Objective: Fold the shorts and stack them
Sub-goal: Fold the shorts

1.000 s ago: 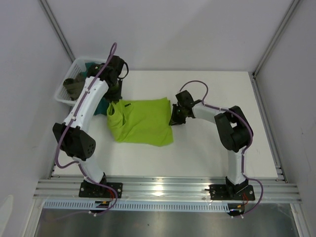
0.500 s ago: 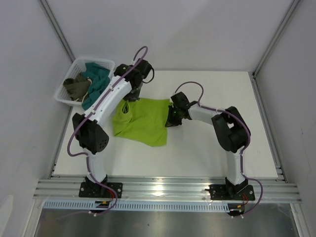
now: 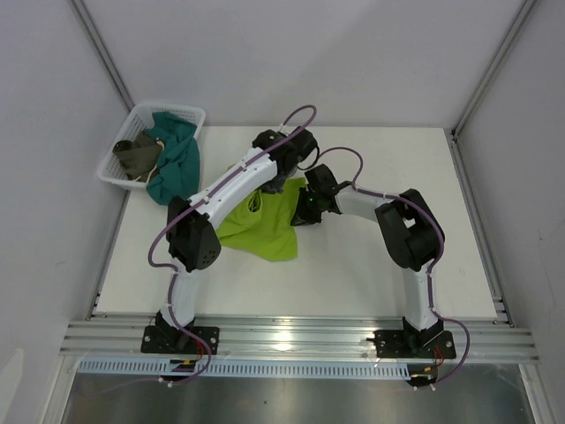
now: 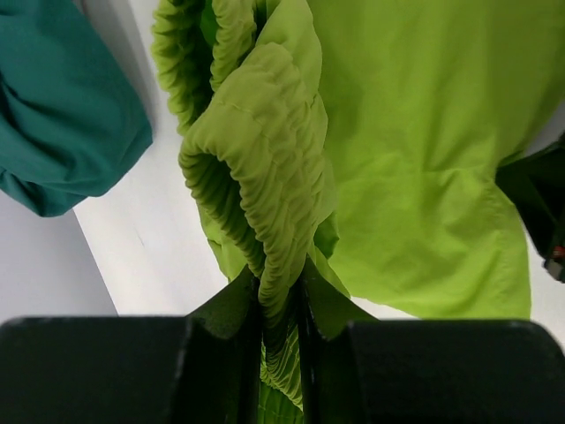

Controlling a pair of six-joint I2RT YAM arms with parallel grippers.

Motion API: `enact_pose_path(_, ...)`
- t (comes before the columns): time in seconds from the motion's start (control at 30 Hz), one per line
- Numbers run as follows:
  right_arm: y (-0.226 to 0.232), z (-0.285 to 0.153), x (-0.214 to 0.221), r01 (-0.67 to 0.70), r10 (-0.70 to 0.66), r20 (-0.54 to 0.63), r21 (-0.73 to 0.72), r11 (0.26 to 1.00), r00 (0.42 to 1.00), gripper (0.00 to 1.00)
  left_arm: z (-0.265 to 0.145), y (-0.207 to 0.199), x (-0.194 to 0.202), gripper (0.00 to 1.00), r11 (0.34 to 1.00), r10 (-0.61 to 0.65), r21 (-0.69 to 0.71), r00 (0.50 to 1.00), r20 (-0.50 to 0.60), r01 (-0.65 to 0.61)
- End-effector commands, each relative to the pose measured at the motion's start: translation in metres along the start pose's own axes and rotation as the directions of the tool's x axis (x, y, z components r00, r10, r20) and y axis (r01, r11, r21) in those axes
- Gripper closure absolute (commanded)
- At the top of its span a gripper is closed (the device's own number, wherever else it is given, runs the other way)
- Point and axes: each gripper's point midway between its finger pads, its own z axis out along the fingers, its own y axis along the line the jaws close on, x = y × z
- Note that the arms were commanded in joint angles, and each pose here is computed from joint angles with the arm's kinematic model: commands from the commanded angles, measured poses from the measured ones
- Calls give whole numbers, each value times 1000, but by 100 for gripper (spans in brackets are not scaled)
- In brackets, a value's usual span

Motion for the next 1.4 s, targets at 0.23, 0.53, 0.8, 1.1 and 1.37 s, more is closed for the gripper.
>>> enact_pose_path(0.23,-40,13,25,-81,87,-57,104,991,995,93,-12,-32,28,100,986,147,-67,987,-61,-151)
enact_pose_path(0.53,-55,-6,29,-113,118,-26,148,982,993,94,6,-73,48,99,982,183,-20,980,-83,-185)
enact_pose_path(0.8,-69,-15,34,-138,143,-20,172,975,989,96,32,-103,55,99,976,215,-11,970,-112,-217)
enact_pose_path(1.1,-71,-12,37,-144,151,-29,165,976,988,96,38,-117,55,96,983,181,18,978,-104,-180)
enact_pose_path(1.37,-71,-12,36,-150,156,-29,159,976,987,97,19,-118,45,20,992,38,125,996,-83,-27)
